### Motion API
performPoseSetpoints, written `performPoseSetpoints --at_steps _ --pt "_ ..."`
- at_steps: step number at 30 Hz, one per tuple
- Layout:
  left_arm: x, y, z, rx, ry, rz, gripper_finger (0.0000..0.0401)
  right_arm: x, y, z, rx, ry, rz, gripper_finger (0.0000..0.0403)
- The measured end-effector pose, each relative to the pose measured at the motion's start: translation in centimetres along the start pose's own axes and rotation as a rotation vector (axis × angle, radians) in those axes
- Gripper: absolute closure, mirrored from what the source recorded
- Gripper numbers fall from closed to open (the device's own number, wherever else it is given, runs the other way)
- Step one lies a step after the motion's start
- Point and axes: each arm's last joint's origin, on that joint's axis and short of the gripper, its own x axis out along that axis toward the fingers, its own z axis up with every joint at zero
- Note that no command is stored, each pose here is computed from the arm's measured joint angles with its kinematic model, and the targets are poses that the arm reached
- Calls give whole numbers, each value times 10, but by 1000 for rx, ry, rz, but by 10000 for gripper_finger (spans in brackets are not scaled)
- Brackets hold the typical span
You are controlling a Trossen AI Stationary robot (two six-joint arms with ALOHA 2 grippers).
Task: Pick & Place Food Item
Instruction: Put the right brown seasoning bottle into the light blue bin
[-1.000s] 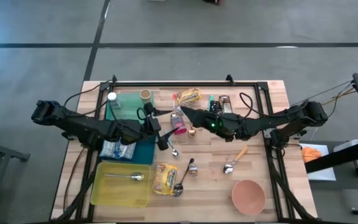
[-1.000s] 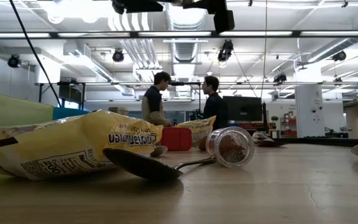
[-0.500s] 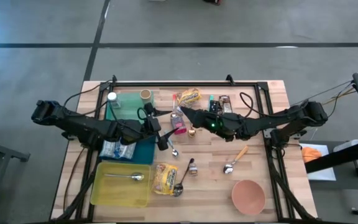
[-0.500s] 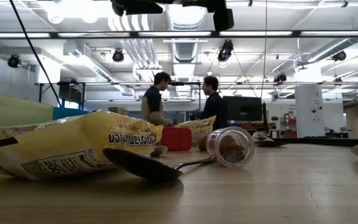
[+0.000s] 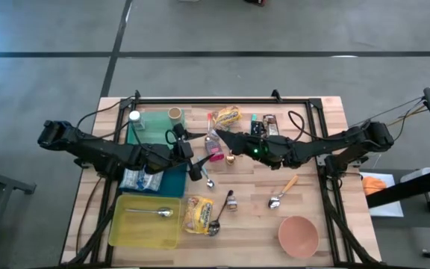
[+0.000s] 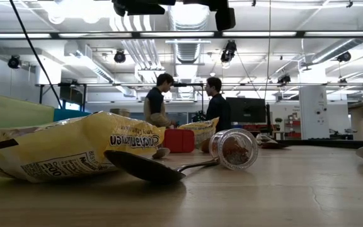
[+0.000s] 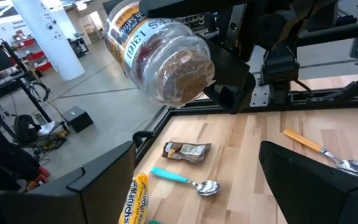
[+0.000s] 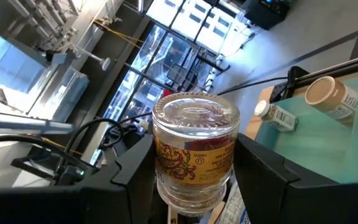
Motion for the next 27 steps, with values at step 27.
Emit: performPoseSetpoints --at_steps 27 --pt "0 -1 -2 14 19 -8 55 0 1 0 -10 1 13 226"
